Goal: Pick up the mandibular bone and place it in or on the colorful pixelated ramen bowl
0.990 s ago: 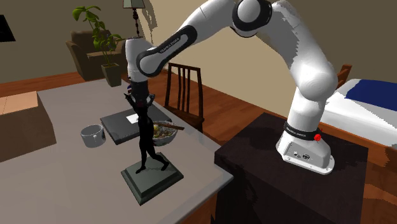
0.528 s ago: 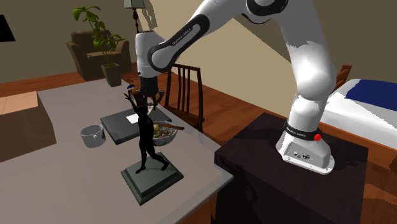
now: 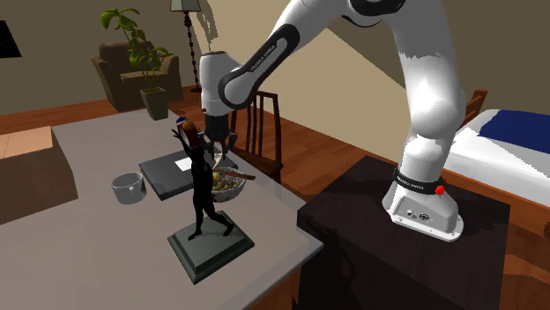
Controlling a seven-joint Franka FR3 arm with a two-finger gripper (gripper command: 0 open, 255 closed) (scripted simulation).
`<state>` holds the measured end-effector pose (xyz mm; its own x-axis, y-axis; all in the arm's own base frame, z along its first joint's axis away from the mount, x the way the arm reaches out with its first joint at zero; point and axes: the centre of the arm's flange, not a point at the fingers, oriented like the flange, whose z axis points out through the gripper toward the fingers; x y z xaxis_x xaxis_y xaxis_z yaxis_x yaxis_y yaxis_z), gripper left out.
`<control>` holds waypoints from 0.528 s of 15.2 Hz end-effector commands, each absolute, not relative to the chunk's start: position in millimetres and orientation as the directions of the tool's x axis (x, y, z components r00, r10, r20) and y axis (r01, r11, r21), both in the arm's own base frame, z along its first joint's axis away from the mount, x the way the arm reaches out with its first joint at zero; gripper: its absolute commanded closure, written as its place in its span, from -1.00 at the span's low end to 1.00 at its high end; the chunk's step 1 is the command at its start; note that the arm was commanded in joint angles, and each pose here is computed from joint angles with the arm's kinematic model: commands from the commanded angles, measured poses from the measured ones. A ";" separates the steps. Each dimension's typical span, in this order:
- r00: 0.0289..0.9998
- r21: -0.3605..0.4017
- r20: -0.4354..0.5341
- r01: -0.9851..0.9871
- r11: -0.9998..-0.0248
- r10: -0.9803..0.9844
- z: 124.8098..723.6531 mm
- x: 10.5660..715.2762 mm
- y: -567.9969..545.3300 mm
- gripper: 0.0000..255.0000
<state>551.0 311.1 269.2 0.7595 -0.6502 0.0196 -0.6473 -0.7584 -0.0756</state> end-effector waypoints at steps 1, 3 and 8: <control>0.760 -0.076 0.020 -0.647 -0.758 -0.650 258.0 551.5 311.5 1.00; 0.760 -0.076 0.020 -0.647 -0.758 -0.650 247.5 551.5 311.5 1.00; 0.760 -0.076 0.020 -0.647 -0.758 -0.650 221.1 551.5 311.5 1.00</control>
<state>551.5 312.0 227.9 0.7596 -0.6501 0.0196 -0.6472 -0.7585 -0.0754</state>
